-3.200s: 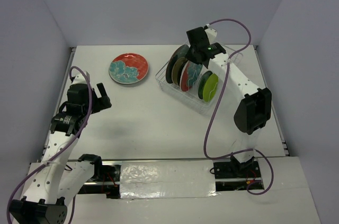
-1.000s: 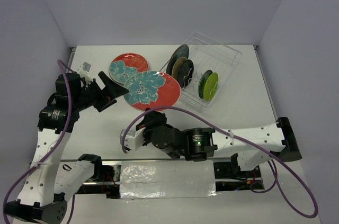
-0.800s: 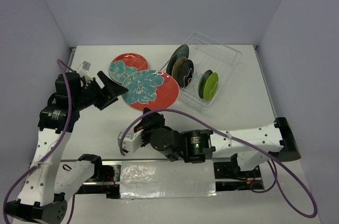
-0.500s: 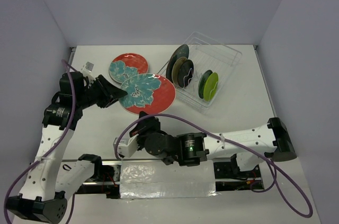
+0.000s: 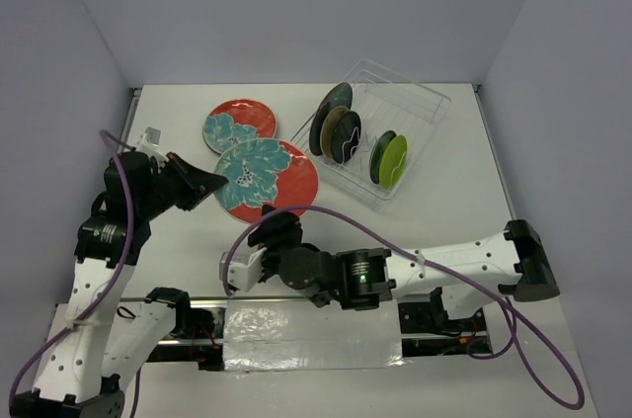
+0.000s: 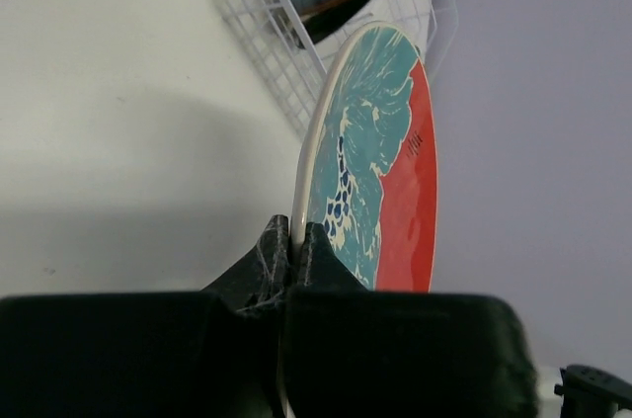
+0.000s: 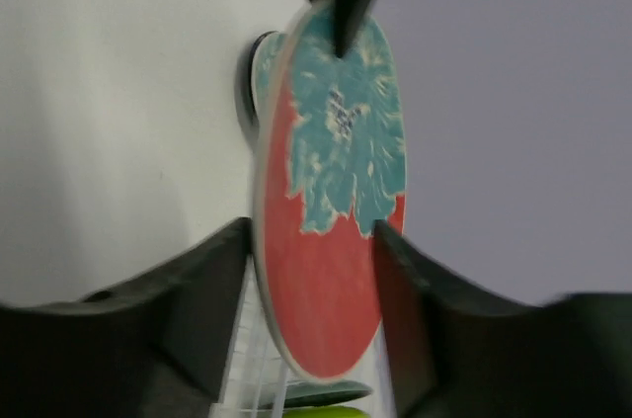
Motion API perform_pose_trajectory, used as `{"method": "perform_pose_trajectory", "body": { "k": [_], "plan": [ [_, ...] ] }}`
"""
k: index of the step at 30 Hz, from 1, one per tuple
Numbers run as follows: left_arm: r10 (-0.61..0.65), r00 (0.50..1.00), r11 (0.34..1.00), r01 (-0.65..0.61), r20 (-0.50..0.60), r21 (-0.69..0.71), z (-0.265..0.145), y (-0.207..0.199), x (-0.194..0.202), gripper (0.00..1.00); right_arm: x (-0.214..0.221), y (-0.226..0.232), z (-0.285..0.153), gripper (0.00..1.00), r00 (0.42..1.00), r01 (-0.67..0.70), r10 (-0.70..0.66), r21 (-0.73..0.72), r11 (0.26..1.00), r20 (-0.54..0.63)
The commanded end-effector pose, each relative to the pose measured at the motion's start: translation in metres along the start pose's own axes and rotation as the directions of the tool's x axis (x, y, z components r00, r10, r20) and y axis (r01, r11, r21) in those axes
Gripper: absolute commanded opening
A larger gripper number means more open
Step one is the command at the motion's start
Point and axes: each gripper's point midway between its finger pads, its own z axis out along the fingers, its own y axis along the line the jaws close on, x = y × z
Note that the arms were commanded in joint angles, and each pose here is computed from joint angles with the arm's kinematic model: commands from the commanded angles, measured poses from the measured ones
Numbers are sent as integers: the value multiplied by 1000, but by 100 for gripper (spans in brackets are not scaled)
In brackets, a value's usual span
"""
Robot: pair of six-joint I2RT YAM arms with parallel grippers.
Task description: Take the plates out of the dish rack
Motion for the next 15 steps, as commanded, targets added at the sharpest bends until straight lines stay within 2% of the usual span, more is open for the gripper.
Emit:
{"method": "perform_pose_trajectory", "body": {
  "k": [1, 2, 6, 10, 11, 13, 14, 15],
  "plan": [
    [0, 972, 994, -25, 233, 107, -26, -32, -39, 0, -8, -60, -28, 65, 952, -291, 276, 119, 949, 132],
    [-10, 968, 994, -17, 252, 105, -28, -33, -42, 0, -5, -60, -32, 75, 947, -307, 292, 113, 945, 134],
    [-64, 945, 997, 48, 322, 58, -34, -26, -55, 0, 10, -66, -49, 89, 904, -415, 396, 107, 904, 160],
    [-78, 888, 996, 94, 453, -12, -37, -15, -83, 0, 26, -88, -76, 100, 838, -539, 513, 136, 831, 188],
    [-71, 879, 994, 100, 471, -36, -36, -11, -88, 0, 30, -102, -90, 100, 778, -622, 588, 138, 771, 223],
    [-62, 869, 991, 113, 492, -73, -23, -4, -98, 0, 35, -114, -103, 100, 716, -693, 656, 133, 708, 238],
    [-57, 861, 990, 114, 505, -83, -16, 0, -104, 0, 40, -113, -108, 100, 707, -704, 673, 125, 699, 218],
    [-54, 859, 991, 109, 509, -80, -8, 0, -108, 0, 40, -123, -118, 100, 641, -764, 730, 111, 635, 237]
  ]
}}
